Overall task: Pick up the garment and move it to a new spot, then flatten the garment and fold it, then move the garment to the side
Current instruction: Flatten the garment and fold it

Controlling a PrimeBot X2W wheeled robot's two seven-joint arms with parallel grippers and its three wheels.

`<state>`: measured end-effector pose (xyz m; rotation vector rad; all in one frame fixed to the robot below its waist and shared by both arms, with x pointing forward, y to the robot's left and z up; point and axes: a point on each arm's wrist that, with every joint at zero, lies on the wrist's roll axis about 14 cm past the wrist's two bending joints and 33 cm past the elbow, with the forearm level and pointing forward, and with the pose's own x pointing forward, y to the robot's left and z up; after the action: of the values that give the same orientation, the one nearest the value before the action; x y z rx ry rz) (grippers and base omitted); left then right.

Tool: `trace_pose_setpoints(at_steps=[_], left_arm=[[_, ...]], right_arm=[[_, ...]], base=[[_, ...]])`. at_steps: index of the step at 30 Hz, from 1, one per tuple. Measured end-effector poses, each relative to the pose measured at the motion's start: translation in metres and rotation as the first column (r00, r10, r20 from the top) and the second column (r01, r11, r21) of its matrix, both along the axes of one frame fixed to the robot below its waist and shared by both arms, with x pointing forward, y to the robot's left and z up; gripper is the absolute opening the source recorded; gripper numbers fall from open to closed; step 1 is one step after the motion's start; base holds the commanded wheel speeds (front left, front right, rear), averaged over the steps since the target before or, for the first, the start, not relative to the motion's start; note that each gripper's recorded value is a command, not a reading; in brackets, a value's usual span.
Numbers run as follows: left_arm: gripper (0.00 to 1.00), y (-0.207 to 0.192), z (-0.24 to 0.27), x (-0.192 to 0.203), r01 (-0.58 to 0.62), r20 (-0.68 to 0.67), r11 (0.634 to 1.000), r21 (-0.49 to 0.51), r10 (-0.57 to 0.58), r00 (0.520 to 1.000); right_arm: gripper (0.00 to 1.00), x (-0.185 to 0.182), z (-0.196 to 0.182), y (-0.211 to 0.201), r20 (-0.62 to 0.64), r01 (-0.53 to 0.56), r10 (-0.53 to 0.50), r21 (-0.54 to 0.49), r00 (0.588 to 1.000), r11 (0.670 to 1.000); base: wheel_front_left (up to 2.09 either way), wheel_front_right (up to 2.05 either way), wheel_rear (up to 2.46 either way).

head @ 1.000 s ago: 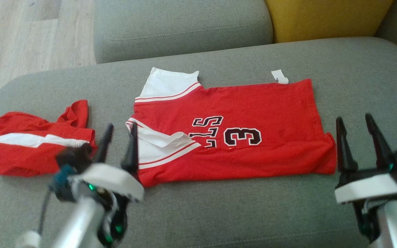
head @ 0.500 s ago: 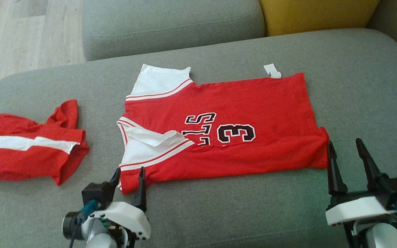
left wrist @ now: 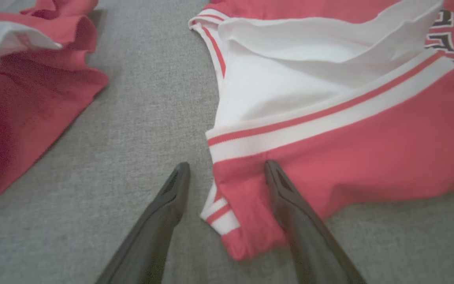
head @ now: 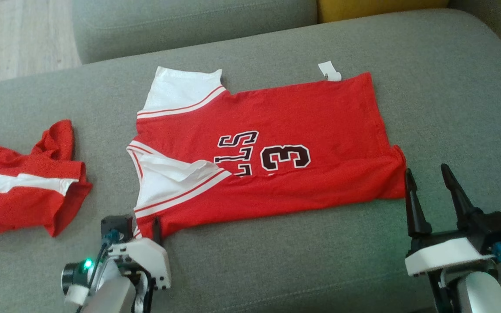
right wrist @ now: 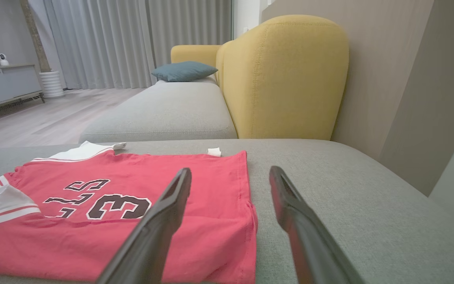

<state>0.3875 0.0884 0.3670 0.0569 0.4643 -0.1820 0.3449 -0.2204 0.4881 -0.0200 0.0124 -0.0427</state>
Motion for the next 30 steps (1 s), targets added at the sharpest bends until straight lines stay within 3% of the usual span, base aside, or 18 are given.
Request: trace_pose_setpoints(at_steps=[6,7,8,9,19,30], left_arm=[[1.00,-0.007,-0.007,0.009,0.063,-0.048,0.998,0.022,-0.062,0.997],[0.78,-0.007,-0.007,0.010,0.067,-0.047,0.997,0.027,-0.066,0.997],[0.07,-0.008,-0.008,0.010,0.075,-0.047,0.997,0.024,-0.074,0.996],[0.00,-0.008,-0.007,0.011,0.073,-0.037,0.997,0.018,-0.072,0.997],[0.00,-0.014,0.025,0.023,0.078,0.121,0.996,-0.053,-0.071,0.990],[0.00,-0.024,0.067,0.034,0.117,0.273,0.990,-0.085,-0.090,0.958]], right_arm=[[1.00,0.002,-0.012,-0.007,-0.056,0.021,-0.021,0.001,0.998,1.000],[1.00,0.003,-0.014,-0.009,-0.069,0.026,-0.026,0.000,0.997,1.000],[1.00,0.004,-0.017,-0.011,-0.081,0.032,-0.032,-0.002,0.996,0.999],[1.00,0.005,-0.022,-0.014,-0.105,0.040,-0.040,-0.003,0.994,0.999],[1.00,0.024,-0.068,-0.022,-0.285,0.111,-0.082,0.087,0.955,0.990],[1.00,0.033,-0.122,-0.016,-0.512,0.177,-0.060,0.184,0.857,0.967]], base=[[0.00,0.00,0.00],[0.00,0.00,0.00],[0.00,0.00,0.00],[0.00,0.00,0.00],[0.00,0.00,0.00],[0.00,0.00,0.00]])
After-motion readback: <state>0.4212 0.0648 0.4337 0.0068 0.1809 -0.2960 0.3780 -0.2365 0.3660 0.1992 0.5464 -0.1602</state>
